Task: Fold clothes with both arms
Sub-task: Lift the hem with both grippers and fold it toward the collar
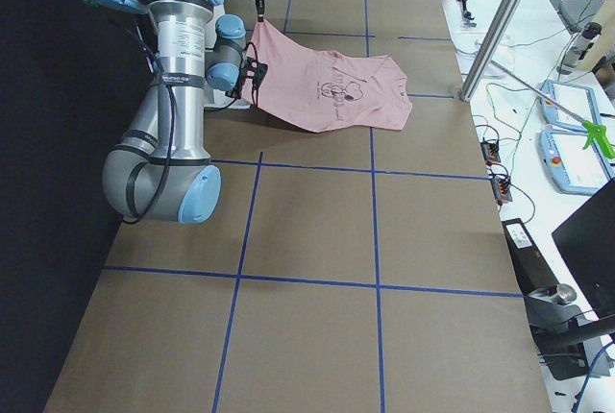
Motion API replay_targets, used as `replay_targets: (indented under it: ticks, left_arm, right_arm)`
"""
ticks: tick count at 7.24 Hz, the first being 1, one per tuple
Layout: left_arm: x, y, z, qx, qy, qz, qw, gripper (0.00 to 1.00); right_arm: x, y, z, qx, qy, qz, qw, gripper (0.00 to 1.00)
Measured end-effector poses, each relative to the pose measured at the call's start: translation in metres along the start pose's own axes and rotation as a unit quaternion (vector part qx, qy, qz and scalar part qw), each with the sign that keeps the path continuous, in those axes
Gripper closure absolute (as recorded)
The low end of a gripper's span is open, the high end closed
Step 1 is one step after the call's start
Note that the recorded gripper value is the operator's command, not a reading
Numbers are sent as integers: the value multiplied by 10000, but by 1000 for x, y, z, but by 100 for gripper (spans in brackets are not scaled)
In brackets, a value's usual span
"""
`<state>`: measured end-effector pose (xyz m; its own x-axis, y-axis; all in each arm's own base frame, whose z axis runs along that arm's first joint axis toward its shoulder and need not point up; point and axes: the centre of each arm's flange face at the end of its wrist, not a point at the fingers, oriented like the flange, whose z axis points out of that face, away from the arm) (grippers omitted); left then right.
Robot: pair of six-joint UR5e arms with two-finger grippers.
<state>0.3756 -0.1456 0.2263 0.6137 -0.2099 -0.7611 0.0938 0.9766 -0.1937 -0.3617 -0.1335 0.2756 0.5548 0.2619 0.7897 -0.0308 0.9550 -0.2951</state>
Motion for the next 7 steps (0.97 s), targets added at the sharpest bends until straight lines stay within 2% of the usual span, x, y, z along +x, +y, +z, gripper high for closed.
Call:
replay_targets:
  ticks: [1,2,3,5,7]
  left_arm:
    - [-1,6,-8,-69,-3,49,10000,100]
    - [1,7,-9,-83,-4,67,9999,100]
    - [7,1,-5,-5,4,49,10000,100]
    - [28,-44,-5,460,129,130,9988,100]
    - [35,-109,-26,1065,166,386,9934,100]
  right_arm:
    - [3,6,-11,-108,-26,-36,9999,100]
    - [3,2,-18,-78,-72,-54,9999,100]
    - [-2,-14,-26,107,-183,-143,9997,100]
    - [-25,-69,-32,743,-442,-439,9953,100]
    - [-56,-139,-30,1439,-507,-824,9849,100]
